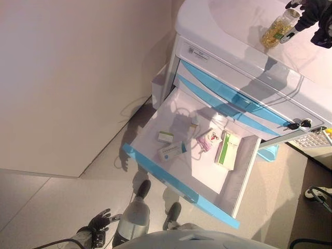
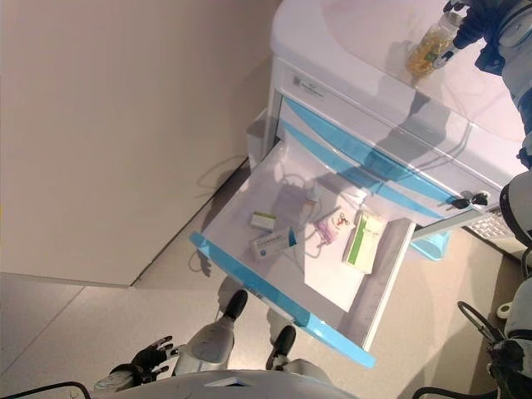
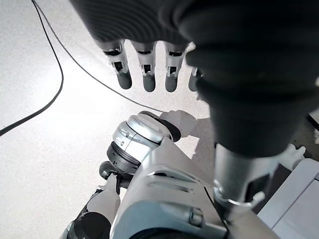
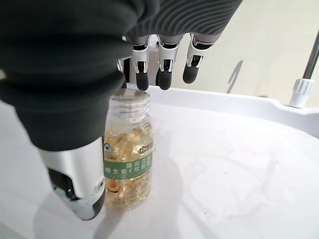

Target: Open the drawer and pick up the medicine

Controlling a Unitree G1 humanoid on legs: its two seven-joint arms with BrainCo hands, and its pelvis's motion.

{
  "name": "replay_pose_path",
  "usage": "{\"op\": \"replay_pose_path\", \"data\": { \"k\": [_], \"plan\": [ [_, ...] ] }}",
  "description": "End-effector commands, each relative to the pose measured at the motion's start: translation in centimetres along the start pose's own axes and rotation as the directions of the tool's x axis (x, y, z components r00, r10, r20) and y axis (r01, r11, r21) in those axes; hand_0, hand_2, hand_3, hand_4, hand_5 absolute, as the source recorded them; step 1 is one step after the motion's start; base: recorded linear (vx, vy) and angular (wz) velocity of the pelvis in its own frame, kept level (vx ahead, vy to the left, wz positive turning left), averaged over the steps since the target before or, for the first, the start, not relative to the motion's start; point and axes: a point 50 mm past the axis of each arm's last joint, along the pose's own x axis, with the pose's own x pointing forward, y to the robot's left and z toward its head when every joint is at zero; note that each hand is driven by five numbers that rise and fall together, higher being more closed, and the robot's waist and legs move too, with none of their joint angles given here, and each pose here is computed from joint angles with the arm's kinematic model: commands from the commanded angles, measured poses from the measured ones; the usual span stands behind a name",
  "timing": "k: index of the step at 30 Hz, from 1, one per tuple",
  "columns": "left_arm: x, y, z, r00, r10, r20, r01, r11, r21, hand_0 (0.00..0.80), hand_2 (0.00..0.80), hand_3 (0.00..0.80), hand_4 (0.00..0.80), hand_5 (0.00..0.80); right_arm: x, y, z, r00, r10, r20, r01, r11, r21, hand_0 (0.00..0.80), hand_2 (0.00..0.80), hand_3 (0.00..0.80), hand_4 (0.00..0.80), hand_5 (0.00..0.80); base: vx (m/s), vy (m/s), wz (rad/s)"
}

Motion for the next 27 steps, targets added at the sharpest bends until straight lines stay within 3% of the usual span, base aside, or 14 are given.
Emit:
{"op": "replay_pose_path", "data": {
  "k": [1,14,17,18,21,25,27],
  "plan": [
    [-0.8,1.5,-1.6,0.998,0.025,-0.057,-0.023,0.999,0.041,0.0,0.0,0.0,0.0,0.0,-1.8,-4.7,-1.0,0.987,-0.158,-0.017,0.158,0.987,0.017,0.0,0.0,0.0,0.0,0.0,-0.016,-0.022,-0.12],
    [-0.7,1.1,-2.1,0.993,0.011,-0.119,-0.002,0.997,0.079,0.0,0.0,0.0,0.0,0.0,-2.7,-4.3,-5.1,0.969,-0.24,-0.059,0.246,0.957,0.153,0.0,0.0,0.0,0.0,0.0,-0.018,-0.016,-0.13],
    [-0.7,1.0,-2.4,0.99,0.002,-0.14,0.012,0.995,0.103,0.0,0.0,0.0,0.0,0.0,-2.9,-3.2,-6.1,0.962,-0.272,-0.03,0.268,0.91,0.317,0.0,0.0,0.0,0.0,0.0,-0.019,-0.017,-0.17],
    [-0.7,0.8,-2.5,0.989,-0.001,-0.147,0.017,0.994,0.109,0.0,0.0,0.0,0.0,0.0,-2.8,-2.5,-6.2,0.958,-0.286,-0.01,0.264,0.868,0.42,0.0,0.0,0.0,0.0,0.0,-0.019,-0.023,-0.2],
    [-0.5,0.1,-2.7,0.985,-0.028,-0.168,0.048,0.992,0.114,0.0,0.0,0.0,0.0,0.0,-2.6,0.3,-5.8,0.916,-0.399,0.05,0.219,0.599,0.77,0.0,0.0,0.0,0.0,0.0,-0.039,-0.014,-0.24],
    [-0.2,-1.1,-3.0,0.983,-0.054,-0.178,0.073,0.992,0.103,0.0,0.0,0.0,0.0,0.0,-3.1,6.8,-4.2,0.865,-0.494,0.092,0.073,0.304,0.95,0.0,0.0,0.0,0.0,0.0,-0.026,-0.001,-0.41],
    [-0.1,-1.6,-3.3,0.982,-0.059,-0.18,0.078,0.992,0.101,0.0,0.0,0.0,0.0,0.0,-4.2,10.3,-3.5,0.858,-0.502,0.112,-0.008,0.204,0.979,0.0,0.0,0.0,0.0,0.0,-0.011,-0.042,-0.39]
  ]
}}
